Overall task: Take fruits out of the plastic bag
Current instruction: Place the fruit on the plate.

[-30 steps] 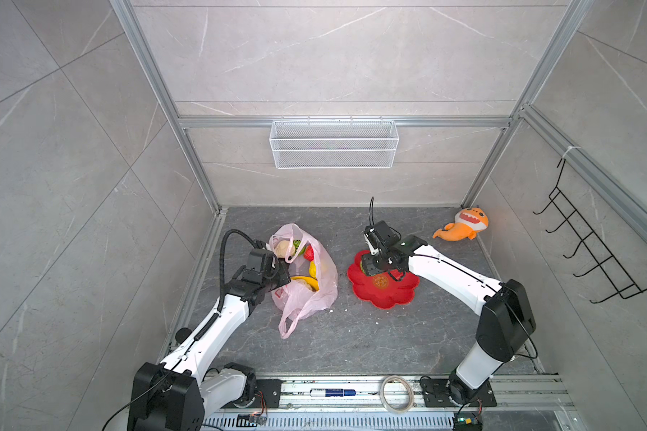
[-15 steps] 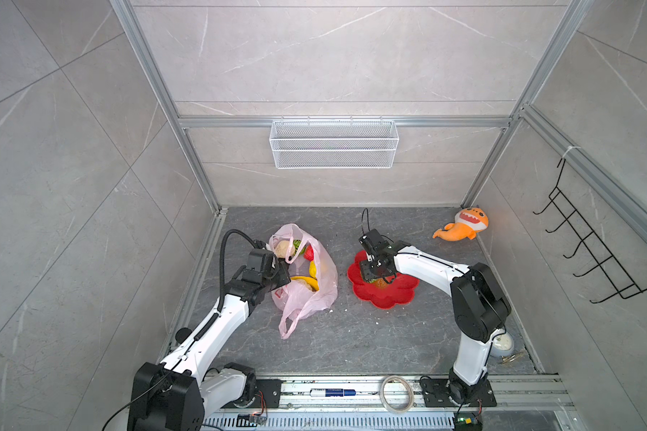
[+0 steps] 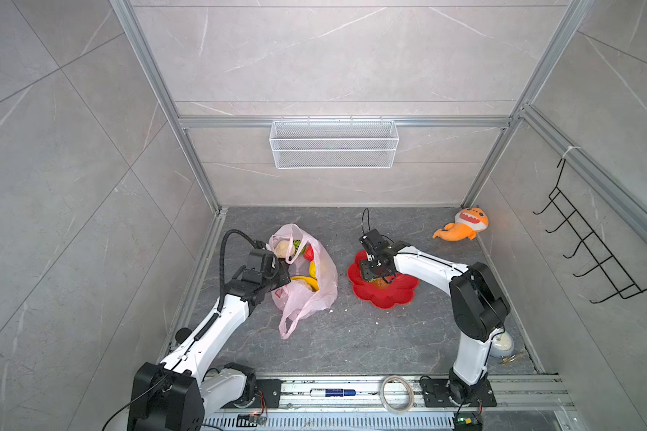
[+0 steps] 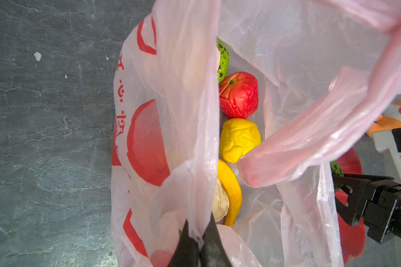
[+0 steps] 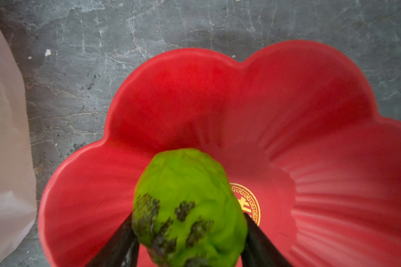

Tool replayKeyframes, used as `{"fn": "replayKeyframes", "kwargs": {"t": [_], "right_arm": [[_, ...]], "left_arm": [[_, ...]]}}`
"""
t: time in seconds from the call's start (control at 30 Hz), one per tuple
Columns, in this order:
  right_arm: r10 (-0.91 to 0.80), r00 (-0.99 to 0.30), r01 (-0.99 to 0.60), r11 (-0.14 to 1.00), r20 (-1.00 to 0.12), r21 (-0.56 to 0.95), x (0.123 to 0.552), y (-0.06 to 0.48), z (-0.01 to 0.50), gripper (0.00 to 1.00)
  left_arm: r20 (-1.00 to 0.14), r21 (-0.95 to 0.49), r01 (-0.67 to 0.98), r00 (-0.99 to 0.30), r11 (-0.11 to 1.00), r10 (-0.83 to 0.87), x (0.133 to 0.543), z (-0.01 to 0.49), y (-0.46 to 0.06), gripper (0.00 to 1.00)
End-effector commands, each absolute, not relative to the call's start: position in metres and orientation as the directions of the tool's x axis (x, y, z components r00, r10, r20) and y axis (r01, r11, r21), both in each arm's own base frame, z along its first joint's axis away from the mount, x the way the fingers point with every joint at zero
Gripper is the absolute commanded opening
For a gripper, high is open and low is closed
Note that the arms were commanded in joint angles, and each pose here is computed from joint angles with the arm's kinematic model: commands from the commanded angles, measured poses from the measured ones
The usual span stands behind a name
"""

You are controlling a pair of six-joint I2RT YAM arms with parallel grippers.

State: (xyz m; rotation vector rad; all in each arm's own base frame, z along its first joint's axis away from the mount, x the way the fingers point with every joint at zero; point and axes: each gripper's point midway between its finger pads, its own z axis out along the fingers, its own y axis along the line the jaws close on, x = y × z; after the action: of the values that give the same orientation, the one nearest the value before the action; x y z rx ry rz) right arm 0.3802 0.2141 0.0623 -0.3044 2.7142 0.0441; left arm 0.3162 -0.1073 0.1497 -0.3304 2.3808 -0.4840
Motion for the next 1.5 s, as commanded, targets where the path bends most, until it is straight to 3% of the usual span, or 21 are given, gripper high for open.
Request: {"fn": "replayKeyframes", "kwargs": {"t": [0.0,0.5,0.77,0.93,1.1,1.33,1.47], "right_arm": [[-0.195,-0.905,-0.206,0.979,-0.377,-0.012,0.376,0.211,0.057,0.61],[-0.201,-0.888,-0.222,0.975,-0.415,0.004,0.378,0.213,0.088,0.81],[-0.203,-0.849,-0.242,0.97,-0.487,0.018,0.378,0.213,0.141,0.85],[-0.242,-0.795,-0.322,0.946,-0.556,0.048,0.366,0.232,0.188,0.79],[-0.35,-0.718,-0.465,0.884,-0.601,0.041,0.344,0.293,0.227,0.69],[-0.394,-0.688,-0.591,0.791,-0.61,0.156,0.321,0.375,0.234,0.38],[-0.427,-0.698,-0.632,0.745,-0.575,0.214,0.312,0.41,0.218,0.32]], "left_arm": [[-0.59,-0.431,-0.079,-0.729,0.899,-0.347,0.316,0.162,-0.109,0.01],[-0.595,-0.435,-0.078,-0.723,0.897,-0.351,0.314,0.162,-0.108,0.01],[-0.603,-0.433,-0.077,-0.716,0.898,-0.352,0.314,0.166,-0.107,0.01],[-0.599,-0.434,-0.074,-0.721,0.898,-0.349,0.313,0.165,-0.108,0.01],[-0.586,-0.436,-0.073,-0.734,0.897,-0.344,0.311,0.159,-0.11,0.0],[-0.585,-0.456,-0.07,-0.728,0.887,-0.358,0.307,0.161,-0.111,0.0],[-0.587,-0.462,-0.068,-0.723,0.884,-0.363,0.303,0.162,-0.109,0.0]]}}
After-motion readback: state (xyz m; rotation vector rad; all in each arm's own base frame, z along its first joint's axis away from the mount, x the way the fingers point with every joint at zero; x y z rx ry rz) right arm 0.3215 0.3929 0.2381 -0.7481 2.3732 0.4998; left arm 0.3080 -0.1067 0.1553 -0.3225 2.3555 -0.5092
